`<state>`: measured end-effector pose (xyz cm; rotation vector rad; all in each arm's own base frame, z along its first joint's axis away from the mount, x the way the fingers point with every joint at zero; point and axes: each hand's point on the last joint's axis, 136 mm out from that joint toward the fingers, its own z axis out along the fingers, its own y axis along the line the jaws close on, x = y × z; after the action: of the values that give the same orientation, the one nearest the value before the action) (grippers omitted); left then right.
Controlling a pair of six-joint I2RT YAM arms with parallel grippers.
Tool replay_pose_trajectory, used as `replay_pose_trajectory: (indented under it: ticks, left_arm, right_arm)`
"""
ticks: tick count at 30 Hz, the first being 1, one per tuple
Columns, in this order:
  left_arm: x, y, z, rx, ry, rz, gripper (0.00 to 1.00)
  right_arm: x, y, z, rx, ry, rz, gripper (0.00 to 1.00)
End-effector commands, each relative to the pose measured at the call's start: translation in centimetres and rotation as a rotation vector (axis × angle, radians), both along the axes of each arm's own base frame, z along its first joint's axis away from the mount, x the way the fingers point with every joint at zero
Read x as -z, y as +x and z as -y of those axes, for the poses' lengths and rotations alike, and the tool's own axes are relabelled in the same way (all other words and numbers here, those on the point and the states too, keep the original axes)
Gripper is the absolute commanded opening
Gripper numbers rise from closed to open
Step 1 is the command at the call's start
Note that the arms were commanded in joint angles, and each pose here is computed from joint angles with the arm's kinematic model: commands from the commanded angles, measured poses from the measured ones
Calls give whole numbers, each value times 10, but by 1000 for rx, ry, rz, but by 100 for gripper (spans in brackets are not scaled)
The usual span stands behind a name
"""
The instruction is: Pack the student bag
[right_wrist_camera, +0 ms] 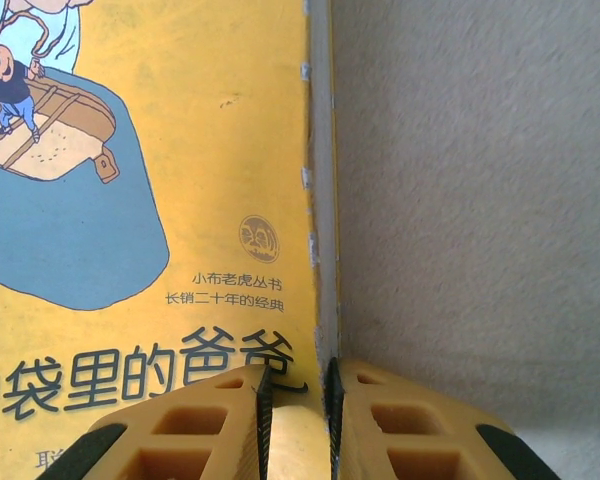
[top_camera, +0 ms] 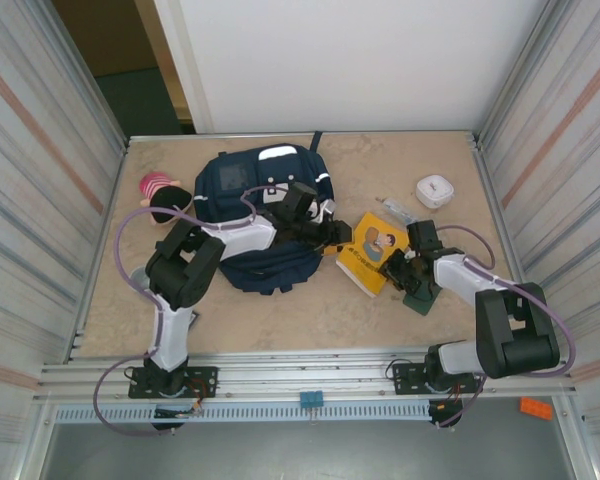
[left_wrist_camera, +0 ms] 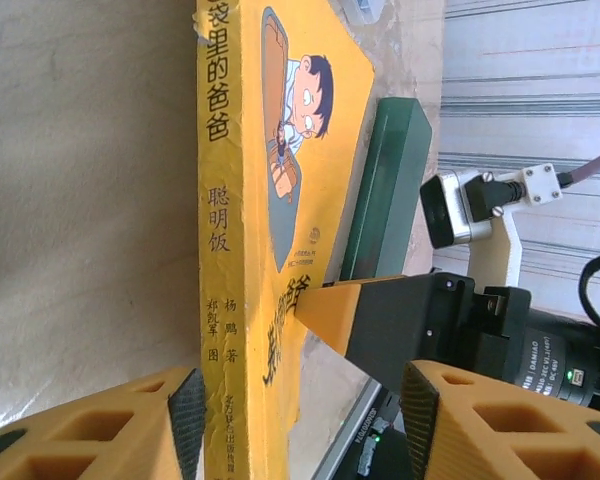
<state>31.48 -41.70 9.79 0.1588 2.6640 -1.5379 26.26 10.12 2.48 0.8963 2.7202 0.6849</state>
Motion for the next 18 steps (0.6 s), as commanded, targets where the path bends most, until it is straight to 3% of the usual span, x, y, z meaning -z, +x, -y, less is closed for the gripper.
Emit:
replay_pose_trajectory:
  ticks: [1,5,8,12,15,18]
  left_arm:
    - [-16,-46,16,111,-110,-89,57]
    - [-14,-49,12,90,-125,-110,57]
    - [-3,-50,3,76,-42,-97,54]
    - [10,-44,-18,44,126,-6,31]
    - [4,-36,-25,14,168,52,16]
    - [-17,-30,-27,-35,132,101,6]
  right_arm:
    - [-10,-2,-34,-59,140,31,22]
    - [-11,-2,-41,-68,166,46,22]
    - [-12,-3,-44,-79,164,49,22]
    - [-20,-2,-40,-76,140,73,26]
    - [-36,1,-39,-92,128,117,40]
    - [-63,6,-36,-88,119,191,54]
